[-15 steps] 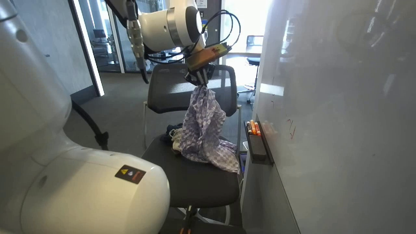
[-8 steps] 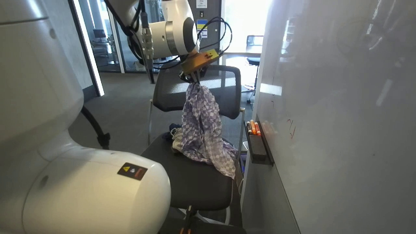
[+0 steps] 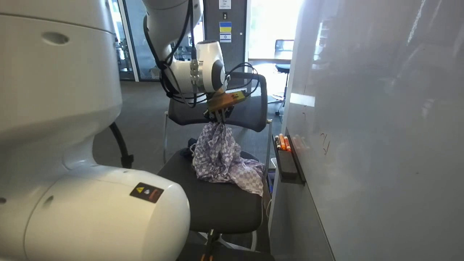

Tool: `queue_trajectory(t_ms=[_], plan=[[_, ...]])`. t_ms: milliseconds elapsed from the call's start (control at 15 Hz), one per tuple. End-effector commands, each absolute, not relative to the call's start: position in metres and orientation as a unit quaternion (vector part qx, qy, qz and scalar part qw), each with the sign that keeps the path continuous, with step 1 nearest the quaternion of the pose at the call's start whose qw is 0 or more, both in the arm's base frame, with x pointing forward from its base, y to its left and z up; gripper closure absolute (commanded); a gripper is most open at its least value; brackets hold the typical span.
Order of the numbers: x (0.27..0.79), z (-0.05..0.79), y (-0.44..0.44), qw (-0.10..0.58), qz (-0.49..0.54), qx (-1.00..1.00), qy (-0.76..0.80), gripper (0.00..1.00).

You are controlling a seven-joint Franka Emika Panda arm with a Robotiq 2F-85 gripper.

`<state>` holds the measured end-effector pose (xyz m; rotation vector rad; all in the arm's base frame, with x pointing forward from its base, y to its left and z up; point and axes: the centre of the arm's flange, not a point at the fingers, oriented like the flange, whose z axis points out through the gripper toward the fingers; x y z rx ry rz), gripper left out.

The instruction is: Put the purple shirt on the seat of the chair

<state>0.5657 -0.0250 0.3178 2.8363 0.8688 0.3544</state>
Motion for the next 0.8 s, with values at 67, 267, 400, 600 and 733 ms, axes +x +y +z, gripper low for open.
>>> queue_trajectory(t_ms=[67, 267, 400, 600, 733], plan=[[0.592, 0.322, -0.028, 0.03, 0.098, 0.958, 0.268, 0.42], [0.582, 0.364, -0.022, 0.033, 0.085, 0.96, 0.264, 0.2], [0.574, 0.391, -0.023, 0.044, 0.06, 0.968, 0.239, 0.05], [0.552, 0.429, -0.03, 0.066, 0.006, 0.979, 0.191, 0.0], [0.536, 0.45, -0.036, 0.064, -0.028, 0.982, 0.173, 0.0]])
